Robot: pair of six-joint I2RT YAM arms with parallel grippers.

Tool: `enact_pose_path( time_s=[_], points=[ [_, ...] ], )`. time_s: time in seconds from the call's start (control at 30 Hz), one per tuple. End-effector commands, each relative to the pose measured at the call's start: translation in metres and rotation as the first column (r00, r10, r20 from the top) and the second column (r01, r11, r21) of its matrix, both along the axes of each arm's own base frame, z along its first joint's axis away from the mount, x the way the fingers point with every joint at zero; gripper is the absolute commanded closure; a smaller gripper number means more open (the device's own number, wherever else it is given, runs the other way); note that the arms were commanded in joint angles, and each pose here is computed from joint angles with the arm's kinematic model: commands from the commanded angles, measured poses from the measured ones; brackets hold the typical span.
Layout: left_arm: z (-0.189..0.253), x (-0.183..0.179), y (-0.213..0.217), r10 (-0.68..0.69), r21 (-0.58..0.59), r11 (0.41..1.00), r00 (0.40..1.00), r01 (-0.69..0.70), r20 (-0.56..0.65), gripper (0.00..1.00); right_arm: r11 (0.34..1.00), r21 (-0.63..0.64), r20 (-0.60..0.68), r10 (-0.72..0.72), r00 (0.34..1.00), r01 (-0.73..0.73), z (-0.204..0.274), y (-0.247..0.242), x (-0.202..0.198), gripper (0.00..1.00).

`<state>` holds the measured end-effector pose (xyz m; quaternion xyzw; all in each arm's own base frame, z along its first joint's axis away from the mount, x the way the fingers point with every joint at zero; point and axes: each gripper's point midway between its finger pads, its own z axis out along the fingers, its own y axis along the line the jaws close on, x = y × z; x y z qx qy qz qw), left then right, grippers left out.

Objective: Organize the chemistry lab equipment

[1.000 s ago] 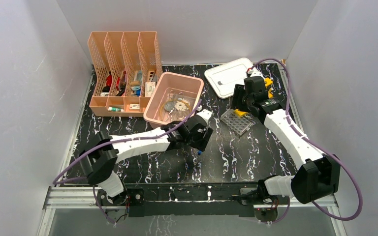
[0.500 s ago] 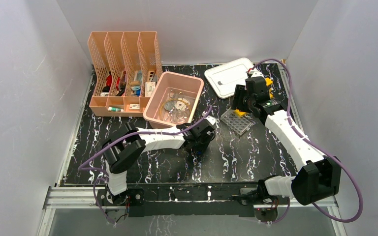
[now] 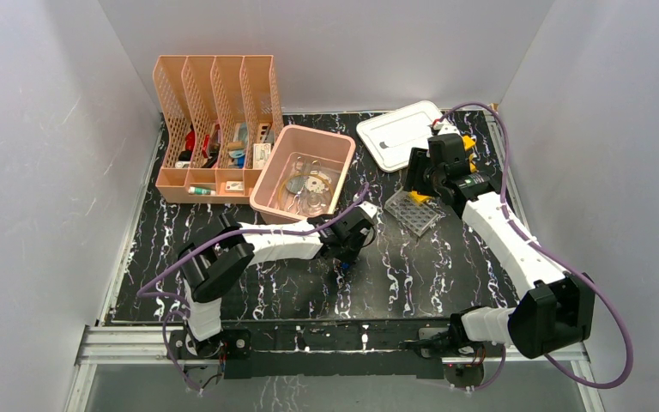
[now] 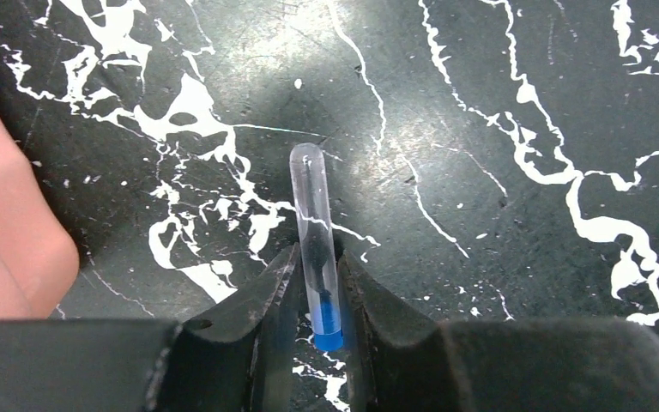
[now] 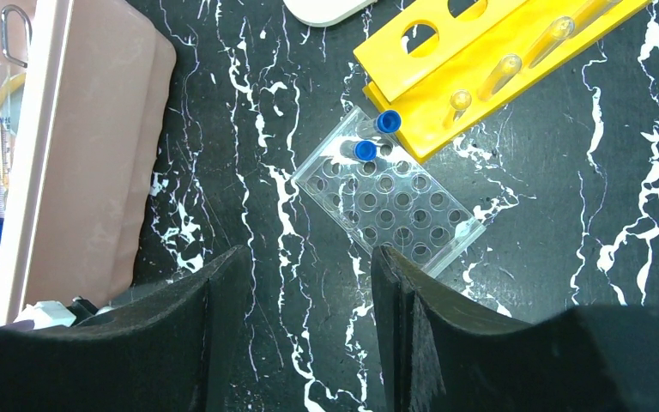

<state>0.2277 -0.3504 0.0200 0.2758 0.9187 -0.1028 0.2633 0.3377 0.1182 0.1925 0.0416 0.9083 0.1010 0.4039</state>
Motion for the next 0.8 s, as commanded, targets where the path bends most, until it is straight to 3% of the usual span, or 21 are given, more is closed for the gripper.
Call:
enact_pose_path(
  time_s=[0.0, 0.4, 0.53, 0.7, 0.77],
  points=[
    [0.033, 0.004, -0.02, -0.007, -0.113, 0.994, 1.0, 0.009, 0.016, 0.78, 1.0, 0.013, 0.073, 0.002, 0.997, -0.003, 0.019, -0.002, 0.002, 0.36],
    [0.093, 0.035, -0.046, 0.014, -0.262, 0.965, 0.994, 0.014, 0.106, 0.81, 1.0, 0.025, 0.097, 0.007, 0.995, -0.009, 0.027, -0.003, -0.004, 0.36],
    [0.103, 0.047, -0.04, 0.021, -0.252, 0.968, 0.991, 0.012, 0.129, 0.81, 0.999, 0.035, 0.09, 0.013, 0.996, -0.017, 0.026, -0.002, -0.007, 0.36],
    [0.091, 0.048, -0.036, -0.089, -0.147, 0.983, 0.988, 0.108, 0.129, 0.5, 1.0, 0.03, 0.11, -0.002, 0.994, -0.001, 0.032, -0.009, -0.008, 0.36],
    [0.083, 0.048, -0.032, -0.12, -0.091, 0.987, 0.986, 0.13, 0.113, 0.49, 1.0, 0.029, 0.115, -0.005, 0.993, 0.001, 0.033, -0.01, -0.008, 0.36]
  ],
)
